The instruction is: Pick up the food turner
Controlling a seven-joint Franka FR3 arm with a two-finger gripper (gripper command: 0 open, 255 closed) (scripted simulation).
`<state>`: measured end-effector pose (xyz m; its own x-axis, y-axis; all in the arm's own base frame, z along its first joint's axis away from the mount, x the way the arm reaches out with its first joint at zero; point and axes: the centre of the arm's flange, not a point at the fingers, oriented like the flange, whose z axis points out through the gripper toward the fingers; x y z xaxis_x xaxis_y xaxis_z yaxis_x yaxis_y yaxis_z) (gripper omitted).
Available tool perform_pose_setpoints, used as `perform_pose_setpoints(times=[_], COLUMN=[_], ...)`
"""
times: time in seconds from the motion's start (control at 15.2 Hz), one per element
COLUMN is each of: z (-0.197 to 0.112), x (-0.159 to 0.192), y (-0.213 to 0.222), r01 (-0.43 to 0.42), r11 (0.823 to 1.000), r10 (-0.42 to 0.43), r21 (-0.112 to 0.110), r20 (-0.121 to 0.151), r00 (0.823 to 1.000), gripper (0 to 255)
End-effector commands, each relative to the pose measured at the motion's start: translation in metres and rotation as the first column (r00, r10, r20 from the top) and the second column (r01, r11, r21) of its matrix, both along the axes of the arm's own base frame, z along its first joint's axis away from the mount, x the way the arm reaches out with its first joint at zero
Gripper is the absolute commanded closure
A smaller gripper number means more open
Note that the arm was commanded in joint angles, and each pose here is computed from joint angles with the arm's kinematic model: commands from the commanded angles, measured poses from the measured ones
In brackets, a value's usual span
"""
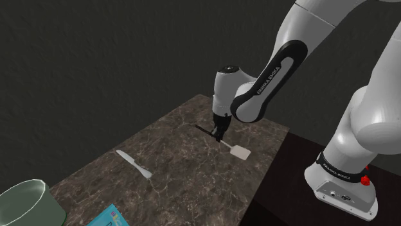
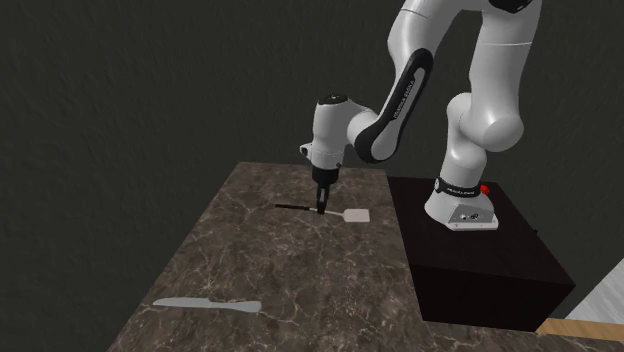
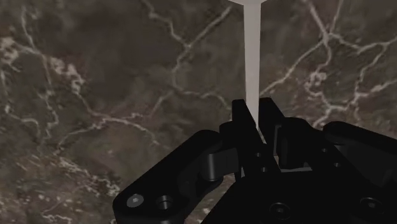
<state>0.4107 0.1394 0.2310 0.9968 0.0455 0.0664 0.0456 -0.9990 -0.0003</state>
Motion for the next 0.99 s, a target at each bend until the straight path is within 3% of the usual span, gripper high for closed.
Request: perform_pose_setpoints(times=[0.0, 0.92], z=[0.01, 0.074], x=[0.0, 0.0], y=[0.0, 0.0], r01=[0.0, 0.0], r11=[1.0, 1.0], r10=[0.0, 0.0], r21=[0.0, 0.0], r20=[0.0, 0.0], r00=[1.0, 1.0], gripper=[255, 255])
